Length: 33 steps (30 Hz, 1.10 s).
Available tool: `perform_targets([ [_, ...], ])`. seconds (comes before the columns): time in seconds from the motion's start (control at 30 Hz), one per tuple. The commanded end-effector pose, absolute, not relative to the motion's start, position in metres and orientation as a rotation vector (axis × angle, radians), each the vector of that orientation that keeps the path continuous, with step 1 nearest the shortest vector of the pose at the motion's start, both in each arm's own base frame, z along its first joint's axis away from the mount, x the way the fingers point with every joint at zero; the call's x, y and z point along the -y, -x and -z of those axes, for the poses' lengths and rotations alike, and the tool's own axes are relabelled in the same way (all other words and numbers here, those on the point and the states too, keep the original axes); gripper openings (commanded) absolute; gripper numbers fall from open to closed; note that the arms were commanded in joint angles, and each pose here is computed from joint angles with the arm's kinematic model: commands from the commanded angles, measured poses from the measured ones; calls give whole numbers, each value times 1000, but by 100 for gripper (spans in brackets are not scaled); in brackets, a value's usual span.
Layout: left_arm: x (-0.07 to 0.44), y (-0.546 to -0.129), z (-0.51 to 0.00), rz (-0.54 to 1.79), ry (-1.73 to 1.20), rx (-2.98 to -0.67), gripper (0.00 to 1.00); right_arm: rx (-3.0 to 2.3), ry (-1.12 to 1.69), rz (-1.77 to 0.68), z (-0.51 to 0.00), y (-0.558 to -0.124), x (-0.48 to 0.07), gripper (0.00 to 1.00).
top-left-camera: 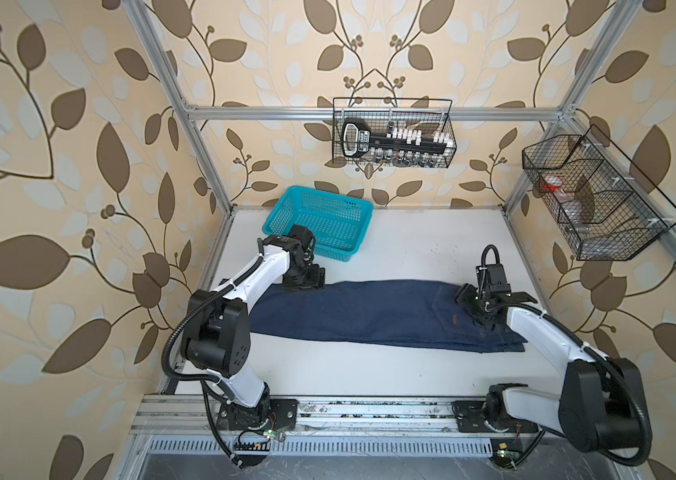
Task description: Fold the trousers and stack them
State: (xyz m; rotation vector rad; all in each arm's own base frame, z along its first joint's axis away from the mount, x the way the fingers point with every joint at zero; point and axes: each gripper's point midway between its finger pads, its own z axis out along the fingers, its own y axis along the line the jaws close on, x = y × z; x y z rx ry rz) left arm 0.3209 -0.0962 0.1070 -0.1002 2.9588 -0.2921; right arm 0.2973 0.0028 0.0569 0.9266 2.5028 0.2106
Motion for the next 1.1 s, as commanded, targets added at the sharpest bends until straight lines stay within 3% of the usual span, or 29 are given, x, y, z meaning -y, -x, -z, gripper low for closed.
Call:
perform_targets([
  [0.0,62,-315,-107,228,118,-2948,83,-2510,-888,-160,-44,-304,13,69],
  [0.43,-51,-321,-100,131,564,-2878,84,-2676,-932,128,-7,-292,81,70],
  [0.63,-85,-317,-86,40,644,-2878,85,-2649,-968,221,-15,-292,105,70],
  [0.97,-139,-335,-67,-202,546,-2912,85,-2540,-780,42,-64,-326,77,71],
  [1.07,-150,-338,-56,-170,584,-2937,85,-2538,-720,-1,-73,-327,61,71],
])
